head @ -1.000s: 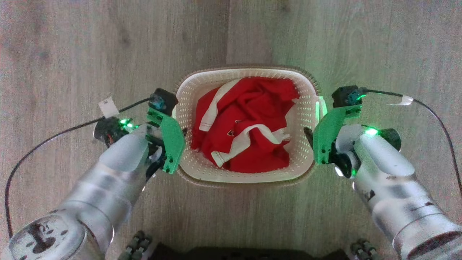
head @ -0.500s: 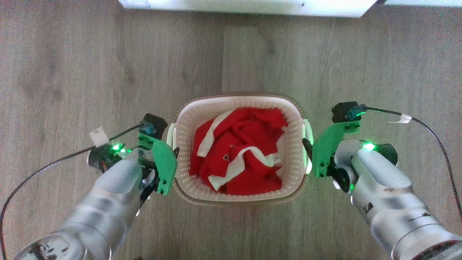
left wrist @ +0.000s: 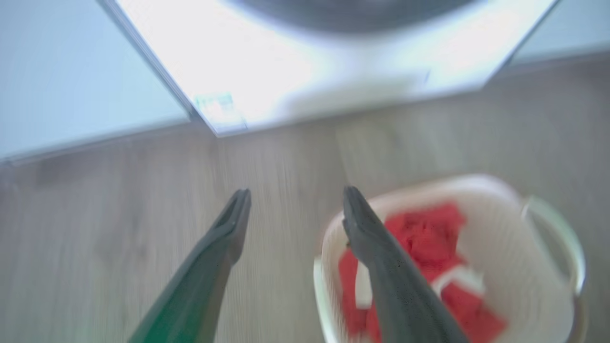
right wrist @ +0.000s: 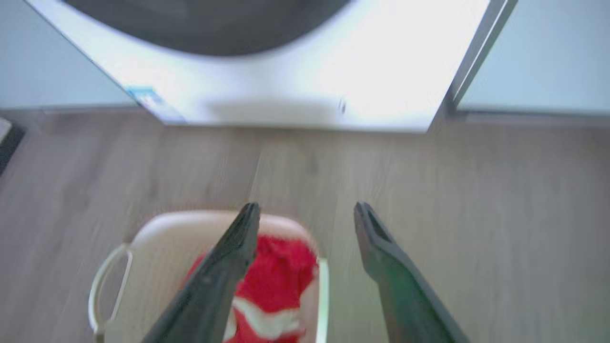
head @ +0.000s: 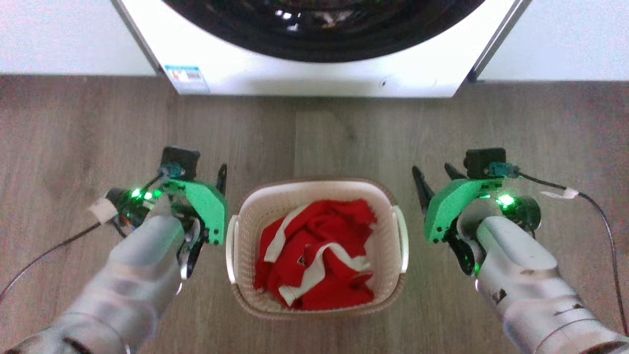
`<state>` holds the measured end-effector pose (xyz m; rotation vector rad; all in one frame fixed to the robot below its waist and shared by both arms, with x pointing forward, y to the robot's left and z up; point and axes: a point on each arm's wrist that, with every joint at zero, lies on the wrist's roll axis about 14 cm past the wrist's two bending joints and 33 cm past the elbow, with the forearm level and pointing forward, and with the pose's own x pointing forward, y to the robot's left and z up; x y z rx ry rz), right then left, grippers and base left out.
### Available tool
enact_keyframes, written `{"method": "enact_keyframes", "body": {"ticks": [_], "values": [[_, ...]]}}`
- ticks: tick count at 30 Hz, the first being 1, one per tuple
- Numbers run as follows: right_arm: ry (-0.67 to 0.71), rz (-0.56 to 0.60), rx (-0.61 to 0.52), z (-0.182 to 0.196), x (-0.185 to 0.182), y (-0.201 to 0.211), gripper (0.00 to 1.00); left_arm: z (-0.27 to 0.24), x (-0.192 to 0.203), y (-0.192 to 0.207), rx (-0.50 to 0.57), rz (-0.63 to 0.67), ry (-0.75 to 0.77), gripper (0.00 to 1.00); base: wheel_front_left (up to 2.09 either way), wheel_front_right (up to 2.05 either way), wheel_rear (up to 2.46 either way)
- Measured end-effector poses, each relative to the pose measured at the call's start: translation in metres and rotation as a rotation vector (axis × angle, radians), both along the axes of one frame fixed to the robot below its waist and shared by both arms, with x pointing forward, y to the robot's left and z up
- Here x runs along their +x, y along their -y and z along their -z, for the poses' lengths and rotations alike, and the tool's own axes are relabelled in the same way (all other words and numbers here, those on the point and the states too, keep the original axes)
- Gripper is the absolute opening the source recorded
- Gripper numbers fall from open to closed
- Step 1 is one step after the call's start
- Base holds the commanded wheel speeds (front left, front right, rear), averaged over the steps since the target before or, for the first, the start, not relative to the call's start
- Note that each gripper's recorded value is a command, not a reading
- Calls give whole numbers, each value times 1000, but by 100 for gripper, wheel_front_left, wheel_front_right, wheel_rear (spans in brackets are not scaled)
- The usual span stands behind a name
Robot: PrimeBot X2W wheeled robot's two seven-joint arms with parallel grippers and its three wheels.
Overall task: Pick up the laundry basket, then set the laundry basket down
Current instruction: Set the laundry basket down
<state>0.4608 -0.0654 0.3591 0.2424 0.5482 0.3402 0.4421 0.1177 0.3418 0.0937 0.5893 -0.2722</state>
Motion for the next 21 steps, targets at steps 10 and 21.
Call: {"method": "enact_keyframes", "body": {"ticks": [10,21], "values": [[365,69,-3,-102,26,22,100,-100,-6,13,-92,-33,387,100,0,0,0],[620,130,30,-162,-20,39,100,-180,-39,5,-152,-94,684,100,0,0,0]]}}
